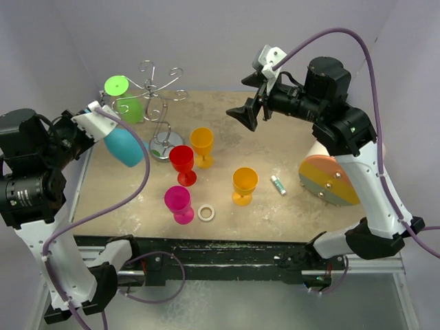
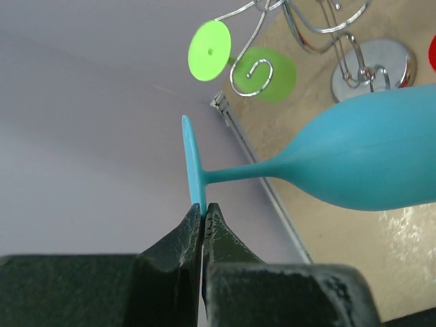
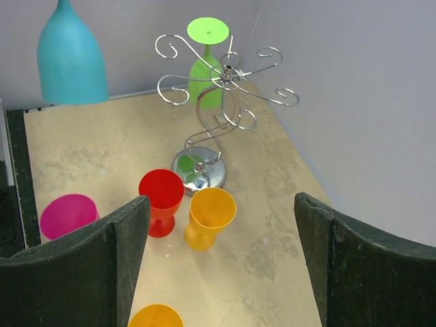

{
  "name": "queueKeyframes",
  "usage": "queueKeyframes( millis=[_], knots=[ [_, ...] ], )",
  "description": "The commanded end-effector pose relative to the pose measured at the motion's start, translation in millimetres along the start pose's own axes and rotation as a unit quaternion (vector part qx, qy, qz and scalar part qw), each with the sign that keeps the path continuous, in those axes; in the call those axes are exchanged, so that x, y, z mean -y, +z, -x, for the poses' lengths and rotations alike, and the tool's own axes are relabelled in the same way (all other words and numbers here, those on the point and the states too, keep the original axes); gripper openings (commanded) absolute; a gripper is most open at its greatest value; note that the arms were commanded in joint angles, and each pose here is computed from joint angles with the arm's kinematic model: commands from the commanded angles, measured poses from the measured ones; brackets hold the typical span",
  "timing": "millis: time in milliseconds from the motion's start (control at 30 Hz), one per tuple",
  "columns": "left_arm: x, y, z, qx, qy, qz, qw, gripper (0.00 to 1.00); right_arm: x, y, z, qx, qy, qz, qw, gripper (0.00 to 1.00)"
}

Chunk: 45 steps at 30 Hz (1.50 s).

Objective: Place the wine glass upside down on the wine glass rack

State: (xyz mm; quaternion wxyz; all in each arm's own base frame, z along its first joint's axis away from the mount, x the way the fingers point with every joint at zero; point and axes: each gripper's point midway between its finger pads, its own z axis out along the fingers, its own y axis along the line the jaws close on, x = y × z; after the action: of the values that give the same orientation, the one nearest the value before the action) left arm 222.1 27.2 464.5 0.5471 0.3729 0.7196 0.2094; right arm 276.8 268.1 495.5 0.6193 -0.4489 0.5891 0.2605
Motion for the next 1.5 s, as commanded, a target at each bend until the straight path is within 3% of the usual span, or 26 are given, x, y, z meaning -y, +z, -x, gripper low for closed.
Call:
queueKeyframes(
  millis=[0, 200, 467, 1133, 1467],
  knots=[
    [6.5, 9.9, -17.4, -0.027, 0.11, -0.041, 0.993, 0.0, 0.3, -9.8, 14.2, 0.024, -0.02, 0.0, 1.0, 0.89],
    [1.9, 31.5, -22.1, -0.023, 0.175, -0.058, 0.983, 0.0, 3.8, -6.7, 8.8, 0.022, -0.01, 0.005, 1.0, 0.89],
    [-4.5, 64.1, -26.6, -0.022, 0.209, -0.06, 0.976, 0.0, 6.9, -5.9, 7.1, 0.022, -0.003, 0.006, 1.0, 0.89],
    [20.7, 136.7, 18.1, 0.021, 0.235, -0.077, 0.969, 0.0, 14.8, -7.1, -2.7, 0.017, 0.008, -0.001, 1.0, 0.9],
    [10.1, 164.5, 12.4, -0.015, 0.214, -0.037, 0.976, 0.0, 16.0, -10.4, -3.3, 0.019, 0.011, -0.002, 1.0, 0.91]
  ],
)
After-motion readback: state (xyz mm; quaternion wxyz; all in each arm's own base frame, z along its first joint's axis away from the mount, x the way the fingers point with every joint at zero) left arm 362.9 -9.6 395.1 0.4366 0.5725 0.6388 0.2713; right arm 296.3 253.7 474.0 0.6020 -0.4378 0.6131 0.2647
